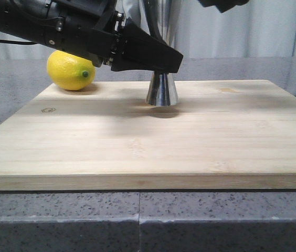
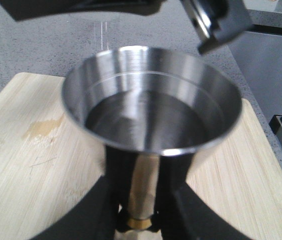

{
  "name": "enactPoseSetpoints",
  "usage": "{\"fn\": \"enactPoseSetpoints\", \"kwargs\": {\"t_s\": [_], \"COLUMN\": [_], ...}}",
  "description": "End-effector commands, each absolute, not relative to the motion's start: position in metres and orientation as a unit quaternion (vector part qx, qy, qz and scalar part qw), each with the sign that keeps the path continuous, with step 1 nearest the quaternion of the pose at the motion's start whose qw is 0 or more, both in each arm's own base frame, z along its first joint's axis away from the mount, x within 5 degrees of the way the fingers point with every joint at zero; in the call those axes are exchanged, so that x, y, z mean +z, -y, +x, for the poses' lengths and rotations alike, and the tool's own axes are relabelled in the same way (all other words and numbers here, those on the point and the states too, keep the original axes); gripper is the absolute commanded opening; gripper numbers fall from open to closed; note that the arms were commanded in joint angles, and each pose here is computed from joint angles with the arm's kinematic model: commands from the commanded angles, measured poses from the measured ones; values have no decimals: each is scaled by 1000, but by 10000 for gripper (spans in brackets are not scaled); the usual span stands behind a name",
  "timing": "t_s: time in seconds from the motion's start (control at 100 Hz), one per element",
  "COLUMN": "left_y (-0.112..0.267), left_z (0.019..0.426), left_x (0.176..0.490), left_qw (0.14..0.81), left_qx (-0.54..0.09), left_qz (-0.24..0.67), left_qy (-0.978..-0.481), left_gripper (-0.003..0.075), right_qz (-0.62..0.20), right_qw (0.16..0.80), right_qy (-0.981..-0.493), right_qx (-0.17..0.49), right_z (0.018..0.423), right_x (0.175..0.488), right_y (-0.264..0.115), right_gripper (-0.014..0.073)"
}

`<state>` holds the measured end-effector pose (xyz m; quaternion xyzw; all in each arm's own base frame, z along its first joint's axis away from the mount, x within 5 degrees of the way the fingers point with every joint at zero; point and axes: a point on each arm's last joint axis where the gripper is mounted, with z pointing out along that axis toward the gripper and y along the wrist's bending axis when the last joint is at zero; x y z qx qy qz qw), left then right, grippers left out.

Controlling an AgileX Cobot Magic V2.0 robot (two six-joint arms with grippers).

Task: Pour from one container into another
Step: 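Tilt the beaker with the right gripper, pouring liquid into the jigger, then lower the beaker with the right gripper back onto the board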

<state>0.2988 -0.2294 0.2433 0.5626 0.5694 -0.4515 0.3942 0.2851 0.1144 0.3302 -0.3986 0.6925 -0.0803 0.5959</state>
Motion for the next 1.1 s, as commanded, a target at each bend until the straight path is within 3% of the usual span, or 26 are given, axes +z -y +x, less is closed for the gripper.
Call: {"fn": "enactPoseSetpoints", "kwargs": {"t_s": [0.0, 0.21, 0.43, 0.83, 1.09], "left_y": [233, 233, 233, 233, 233], "left_z": [291, 291, 291, 291, 291], "left_x": [277, 277, 277, 277, 277], "left_qw": [429, 429, 429, 429, 429], "left_qx": [-481, -481, -481, -481, -481], "left_qz": [550, 550, 550, 550, 550], "left_qy": [-531, -531, -531, -531, -531], "left_gripper": [104, 104, 104, 104, 104], "right_qz": [-333, -228, -152, -92, -79], "right_qw": [642, 649, 668, 680, 687], "right_qy": [-689, -725, -727, -724, -718], "right_qx": [-47, 10, 52, 74, 83], "right_z": [283, 285, 278, 259, 270], "right_x": [353, 327, 302, 258, 240], "right_y": [-104, -83, -72, -63, -65], "right_gripper": [247, 247, 247, 247, 247]}}
